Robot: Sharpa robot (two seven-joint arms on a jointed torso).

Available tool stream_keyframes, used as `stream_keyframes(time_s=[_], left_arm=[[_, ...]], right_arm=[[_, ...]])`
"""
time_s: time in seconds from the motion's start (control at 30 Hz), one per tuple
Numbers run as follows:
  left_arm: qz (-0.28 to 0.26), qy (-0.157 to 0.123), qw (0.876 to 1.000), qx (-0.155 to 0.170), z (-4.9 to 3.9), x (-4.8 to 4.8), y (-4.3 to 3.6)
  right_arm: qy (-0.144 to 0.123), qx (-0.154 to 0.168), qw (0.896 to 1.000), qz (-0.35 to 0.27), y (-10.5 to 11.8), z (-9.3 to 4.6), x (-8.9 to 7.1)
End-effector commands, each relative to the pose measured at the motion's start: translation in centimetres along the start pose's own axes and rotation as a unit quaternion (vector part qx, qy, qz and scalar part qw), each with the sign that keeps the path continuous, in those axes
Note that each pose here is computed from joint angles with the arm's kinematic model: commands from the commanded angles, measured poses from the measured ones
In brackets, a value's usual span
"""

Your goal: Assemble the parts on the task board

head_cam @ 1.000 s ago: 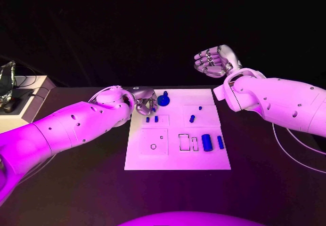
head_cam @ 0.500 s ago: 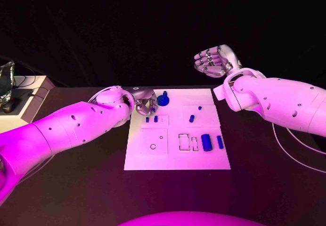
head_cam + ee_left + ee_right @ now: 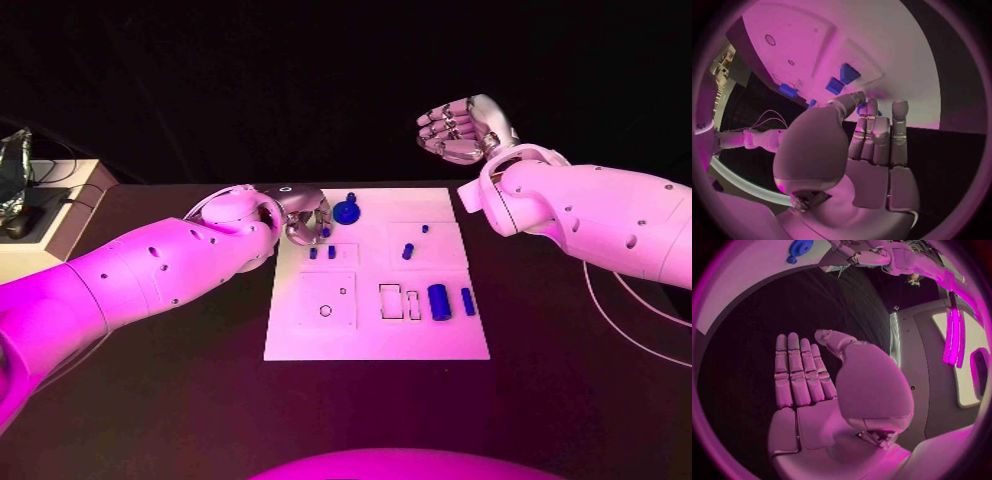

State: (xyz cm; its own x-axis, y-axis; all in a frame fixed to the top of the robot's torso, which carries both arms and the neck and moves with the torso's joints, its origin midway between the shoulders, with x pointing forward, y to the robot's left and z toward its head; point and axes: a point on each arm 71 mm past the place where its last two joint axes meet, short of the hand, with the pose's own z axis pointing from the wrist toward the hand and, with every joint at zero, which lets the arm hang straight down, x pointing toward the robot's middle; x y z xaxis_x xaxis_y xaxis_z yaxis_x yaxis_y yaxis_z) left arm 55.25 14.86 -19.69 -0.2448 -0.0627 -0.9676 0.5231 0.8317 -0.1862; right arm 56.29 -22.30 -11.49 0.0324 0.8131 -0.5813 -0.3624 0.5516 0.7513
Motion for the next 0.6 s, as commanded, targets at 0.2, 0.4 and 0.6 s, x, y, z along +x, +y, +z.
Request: stream_keyframes(time_s=[0.2, 0.4, 0.6], left_arm=[[0.001, -0.011, 1.000, 0.000, -0.06, -0.17, -0.12], [0.000, -0.016, 1.000, -0.001, -0.17, -0.26, -0.05], [0.000, -0.009, 1.000, -0.007, -0.34, -0.18, 0.34]], right_arm=[[0.002, -0.003, 1.000, -0.003, -0.15, -0.08, -0.27], [0.000, -0.001, 1.000, -0.005, -0.38, -0.12, -0.53], [0.000, 0.003, 1.000, -0.009, -0.60, -0.19, -0.71]])
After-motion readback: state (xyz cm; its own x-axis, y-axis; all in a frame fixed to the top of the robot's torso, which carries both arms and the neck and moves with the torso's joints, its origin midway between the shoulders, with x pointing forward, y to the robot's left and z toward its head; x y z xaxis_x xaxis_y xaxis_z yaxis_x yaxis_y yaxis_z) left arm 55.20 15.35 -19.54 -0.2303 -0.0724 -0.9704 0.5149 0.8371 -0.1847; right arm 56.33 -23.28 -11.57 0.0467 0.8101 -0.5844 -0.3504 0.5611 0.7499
